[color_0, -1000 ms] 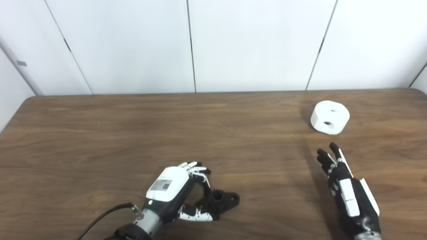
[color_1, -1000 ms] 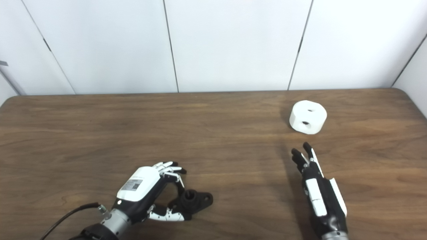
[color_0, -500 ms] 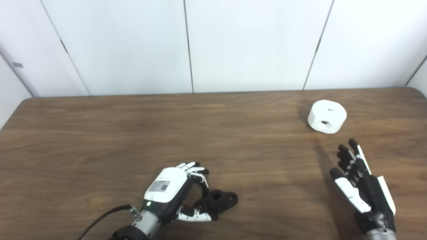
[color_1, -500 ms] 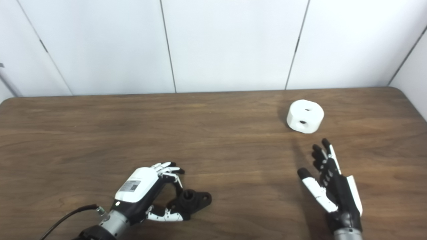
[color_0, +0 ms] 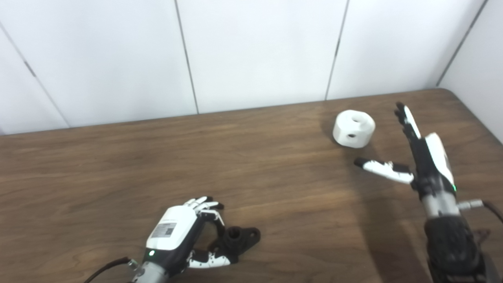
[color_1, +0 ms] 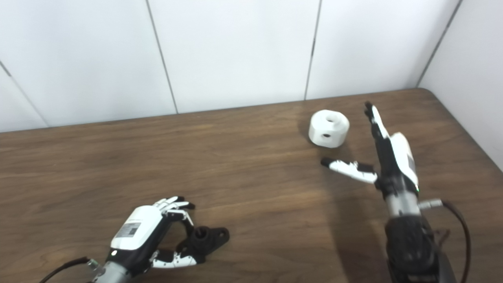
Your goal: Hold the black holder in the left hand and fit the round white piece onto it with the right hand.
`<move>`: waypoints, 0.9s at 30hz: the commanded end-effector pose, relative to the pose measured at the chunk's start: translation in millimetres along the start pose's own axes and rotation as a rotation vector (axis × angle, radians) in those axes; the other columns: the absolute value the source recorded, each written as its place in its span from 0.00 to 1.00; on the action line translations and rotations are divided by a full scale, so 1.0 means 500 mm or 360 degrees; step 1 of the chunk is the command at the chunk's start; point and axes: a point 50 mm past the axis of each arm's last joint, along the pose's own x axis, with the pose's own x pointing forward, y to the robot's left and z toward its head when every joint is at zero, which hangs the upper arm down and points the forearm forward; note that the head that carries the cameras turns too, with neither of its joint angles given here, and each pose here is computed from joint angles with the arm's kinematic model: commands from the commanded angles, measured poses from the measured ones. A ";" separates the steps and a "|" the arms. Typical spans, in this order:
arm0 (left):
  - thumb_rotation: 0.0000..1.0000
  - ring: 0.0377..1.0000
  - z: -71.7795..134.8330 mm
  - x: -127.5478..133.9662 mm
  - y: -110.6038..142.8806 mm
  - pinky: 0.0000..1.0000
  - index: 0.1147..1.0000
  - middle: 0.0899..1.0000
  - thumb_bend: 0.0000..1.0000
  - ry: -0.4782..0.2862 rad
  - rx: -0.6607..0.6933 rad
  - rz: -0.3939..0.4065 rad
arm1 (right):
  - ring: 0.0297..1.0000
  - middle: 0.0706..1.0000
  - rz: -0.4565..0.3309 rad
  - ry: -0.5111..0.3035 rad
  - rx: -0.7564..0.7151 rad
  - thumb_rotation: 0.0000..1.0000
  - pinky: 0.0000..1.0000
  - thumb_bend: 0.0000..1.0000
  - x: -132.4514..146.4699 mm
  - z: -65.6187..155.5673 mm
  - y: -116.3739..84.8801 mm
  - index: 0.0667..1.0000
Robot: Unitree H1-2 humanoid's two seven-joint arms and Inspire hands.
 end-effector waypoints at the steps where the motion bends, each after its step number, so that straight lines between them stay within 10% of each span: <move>1: 0.06 0.90 -0.034 -0.029 -0.048 0.90 0.42 0.80 0.52 0.0095 0.0027 -0.0230 | 1.00 0.99 -0.0007 -0.0044 -0.0059 0.38 0.99 0.84 0.041 0.018 -0.023 0.99; 27: 0.06 0.89 -0.072 -0.049 -0.039 0.87 0.42 0.79 0.52 0.0117 0.0059 -0.0242 | 1.00 1.00 0.0261 0.0166 -0.0576 0.36 0.99 0.93 0.323 0.044 -0.018 0.91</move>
